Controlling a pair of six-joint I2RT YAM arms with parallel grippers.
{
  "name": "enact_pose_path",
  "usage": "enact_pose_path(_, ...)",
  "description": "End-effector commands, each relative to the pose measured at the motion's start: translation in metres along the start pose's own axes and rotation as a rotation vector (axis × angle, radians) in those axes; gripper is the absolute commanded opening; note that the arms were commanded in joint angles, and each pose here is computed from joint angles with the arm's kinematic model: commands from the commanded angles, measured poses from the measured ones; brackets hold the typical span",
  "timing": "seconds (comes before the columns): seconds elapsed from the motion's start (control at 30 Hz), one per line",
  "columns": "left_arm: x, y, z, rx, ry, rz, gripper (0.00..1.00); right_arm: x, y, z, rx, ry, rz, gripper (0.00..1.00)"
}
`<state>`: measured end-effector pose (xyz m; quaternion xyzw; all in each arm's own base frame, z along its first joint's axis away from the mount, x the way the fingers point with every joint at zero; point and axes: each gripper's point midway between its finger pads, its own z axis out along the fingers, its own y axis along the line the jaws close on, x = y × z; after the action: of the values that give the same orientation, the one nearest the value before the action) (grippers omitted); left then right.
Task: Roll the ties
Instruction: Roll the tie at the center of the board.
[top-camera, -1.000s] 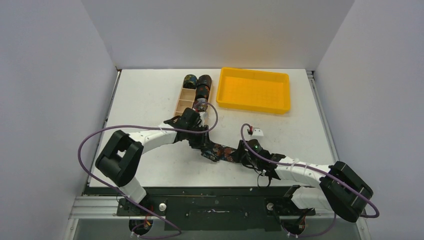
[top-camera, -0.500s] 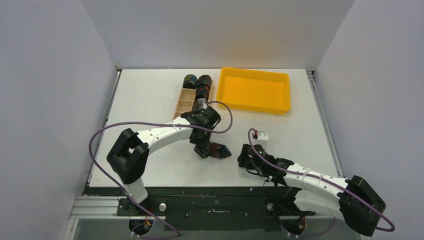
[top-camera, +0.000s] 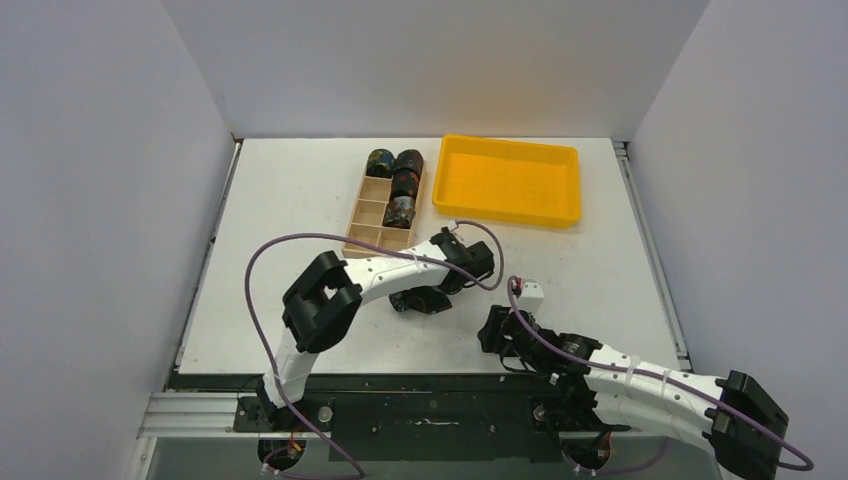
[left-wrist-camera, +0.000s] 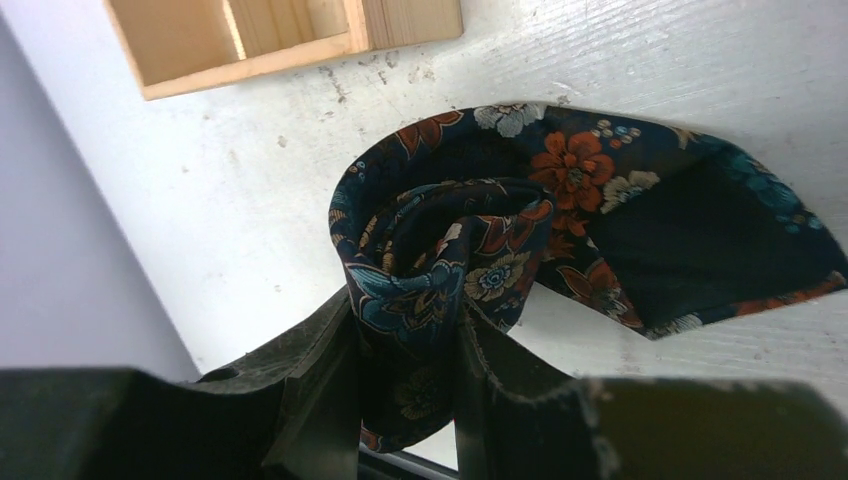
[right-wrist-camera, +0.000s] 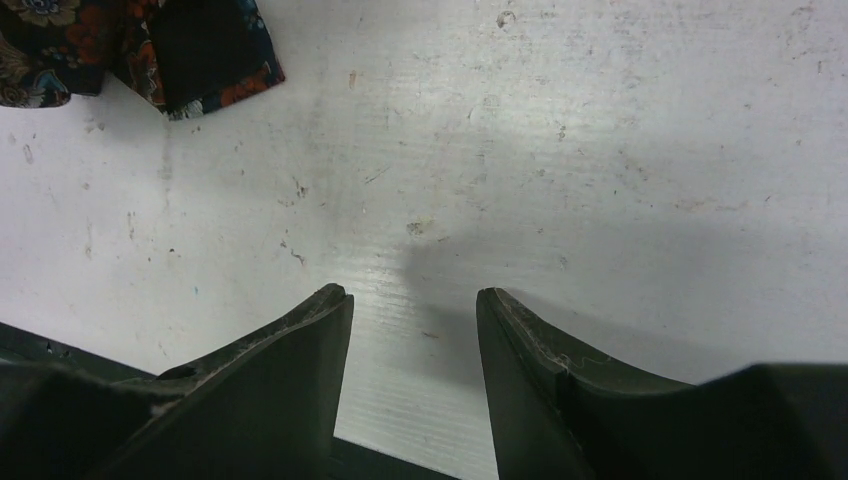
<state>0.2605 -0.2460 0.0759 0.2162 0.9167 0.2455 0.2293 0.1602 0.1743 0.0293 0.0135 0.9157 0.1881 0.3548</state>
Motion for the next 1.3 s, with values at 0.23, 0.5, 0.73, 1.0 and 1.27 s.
enact_pose_path(0.23, -0.019, -0.016, -0.02, -0.141, -0.068, 0.062, 0.0, -0.002, 0.019, -0.005, -0.091, -0.033, -0.034, 0.51)
enact_pose_path(0.5, -0.026, -0.054, -0.016, -0.07, -0.07, 0.077, 0.34, -0.002, 0.035, -0.017, -0.219, -0.053, -0.062, 0.55)
enact_pose_path(0.73, -0.035, -0.063, -0.027, 0.015, -0.096, 0.027, 0.79, -0.003, 0.04, -0.021, -0.248, -0.065, -0.072, 0.55)
enact_pose_path(1.0, -0.044, -0.065, -0.044, 0.149, -0.111, -0.042, 0.97, -0.006, 0.045, -0.026, -0.287, -0.087, -0.069, 0.56)
enact_pose_path(1.27, -0.056, -0.039, -0.065, 0.255, -0.146, -0.143, 0.98, -0.01, 0.051, -0.03, -0.308, -0.093, -0.075, 0.57)
